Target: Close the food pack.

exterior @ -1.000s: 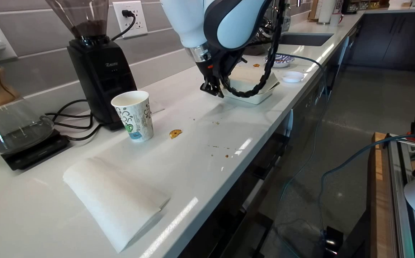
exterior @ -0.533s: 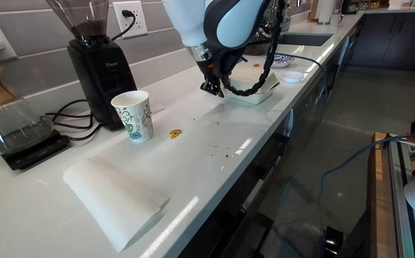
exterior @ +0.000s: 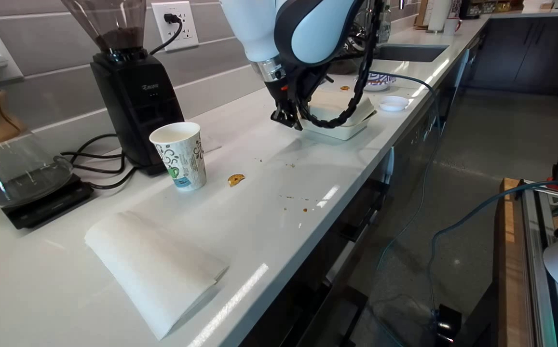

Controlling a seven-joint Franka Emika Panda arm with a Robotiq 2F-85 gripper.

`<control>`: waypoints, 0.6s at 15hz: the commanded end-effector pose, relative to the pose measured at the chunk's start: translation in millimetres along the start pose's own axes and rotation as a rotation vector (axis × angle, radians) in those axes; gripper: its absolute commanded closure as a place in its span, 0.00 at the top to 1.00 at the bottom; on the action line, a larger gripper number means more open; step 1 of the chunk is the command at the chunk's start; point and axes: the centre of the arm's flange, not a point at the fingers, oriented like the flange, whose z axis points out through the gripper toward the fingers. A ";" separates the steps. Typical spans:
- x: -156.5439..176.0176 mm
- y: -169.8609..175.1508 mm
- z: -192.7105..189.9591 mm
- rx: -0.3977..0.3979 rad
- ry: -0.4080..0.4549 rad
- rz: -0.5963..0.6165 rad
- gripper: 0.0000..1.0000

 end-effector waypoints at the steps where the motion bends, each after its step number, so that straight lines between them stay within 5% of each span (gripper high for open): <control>1: -7.4 1.0 2.8 0.044 0.006 -0.011 0.45; 4: -7.1 1.1 -0.9 0.040 0.014 -0.013 0.52; 9: -7.2 1.0 -8.0 0.026 0.030 -0.014 0.50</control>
